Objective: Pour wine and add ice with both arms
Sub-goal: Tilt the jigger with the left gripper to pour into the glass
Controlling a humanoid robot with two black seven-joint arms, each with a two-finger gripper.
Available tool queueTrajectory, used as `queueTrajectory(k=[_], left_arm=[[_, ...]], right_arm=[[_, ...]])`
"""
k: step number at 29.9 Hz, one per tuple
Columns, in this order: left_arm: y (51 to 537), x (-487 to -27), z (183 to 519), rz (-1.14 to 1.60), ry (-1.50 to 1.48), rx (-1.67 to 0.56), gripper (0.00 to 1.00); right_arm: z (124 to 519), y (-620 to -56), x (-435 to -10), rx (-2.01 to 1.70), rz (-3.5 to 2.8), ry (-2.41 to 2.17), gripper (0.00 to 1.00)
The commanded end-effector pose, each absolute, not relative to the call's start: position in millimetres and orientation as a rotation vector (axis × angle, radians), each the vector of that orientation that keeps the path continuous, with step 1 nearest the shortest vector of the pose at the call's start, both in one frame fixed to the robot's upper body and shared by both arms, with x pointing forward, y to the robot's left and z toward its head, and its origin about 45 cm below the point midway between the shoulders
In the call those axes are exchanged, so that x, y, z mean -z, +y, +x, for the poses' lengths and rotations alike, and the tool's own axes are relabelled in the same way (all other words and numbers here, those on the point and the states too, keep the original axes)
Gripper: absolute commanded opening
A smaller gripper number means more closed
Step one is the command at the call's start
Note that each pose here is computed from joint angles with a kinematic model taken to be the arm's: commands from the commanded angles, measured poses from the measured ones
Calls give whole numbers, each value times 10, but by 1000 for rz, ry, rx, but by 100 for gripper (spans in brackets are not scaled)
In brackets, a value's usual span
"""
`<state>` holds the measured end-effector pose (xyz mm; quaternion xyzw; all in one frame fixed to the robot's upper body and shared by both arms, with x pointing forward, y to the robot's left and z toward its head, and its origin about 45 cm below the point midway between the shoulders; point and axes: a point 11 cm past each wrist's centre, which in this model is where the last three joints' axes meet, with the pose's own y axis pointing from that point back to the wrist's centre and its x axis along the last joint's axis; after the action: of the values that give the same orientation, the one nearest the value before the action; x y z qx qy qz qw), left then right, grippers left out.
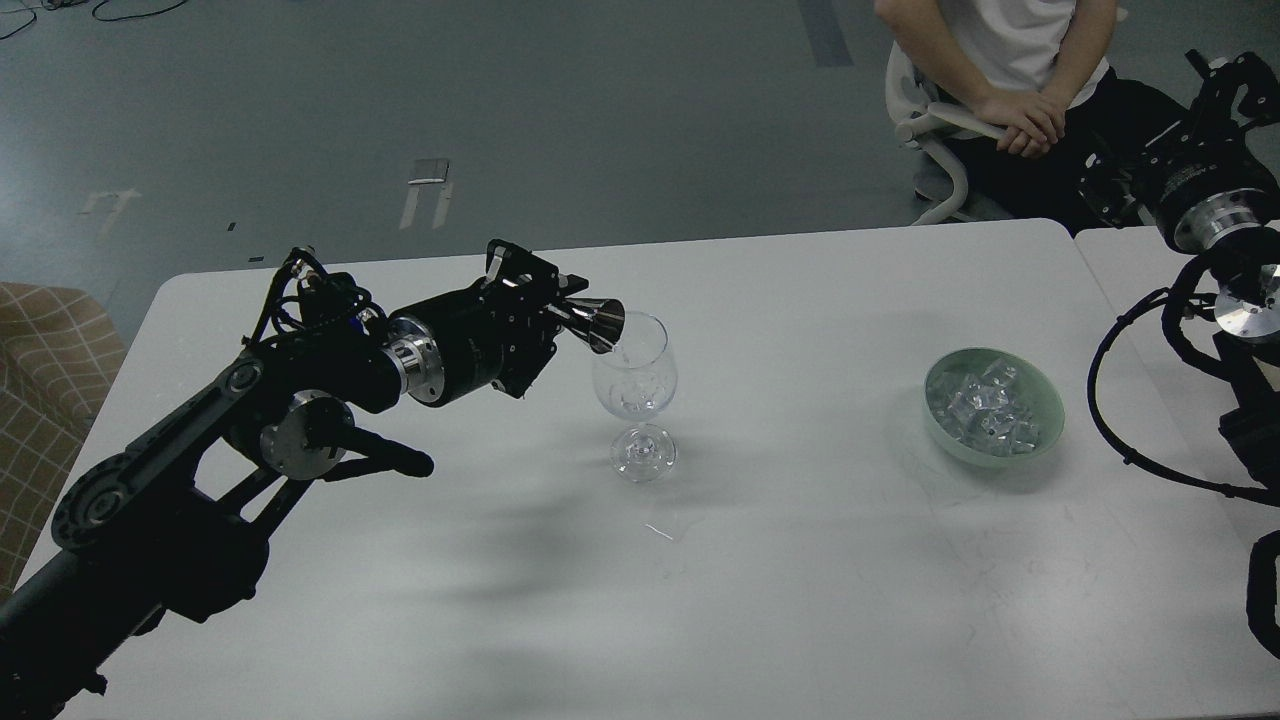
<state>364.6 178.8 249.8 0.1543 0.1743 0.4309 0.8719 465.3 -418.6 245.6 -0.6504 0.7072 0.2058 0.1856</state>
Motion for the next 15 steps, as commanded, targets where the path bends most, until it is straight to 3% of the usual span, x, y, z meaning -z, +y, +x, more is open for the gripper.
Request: queueTrajectory(k=[1, 15], left_arm=[[1784, -2547, 3672, 319, 350, -901, 0], [1784, -2714, 3751, 320, 281, -910, 0]], right_arm=[[4632, -4188, -2415, -587, -1834, 1992, 100], [4639, -4158, -2407, -591, -1839, 1980, 100]])
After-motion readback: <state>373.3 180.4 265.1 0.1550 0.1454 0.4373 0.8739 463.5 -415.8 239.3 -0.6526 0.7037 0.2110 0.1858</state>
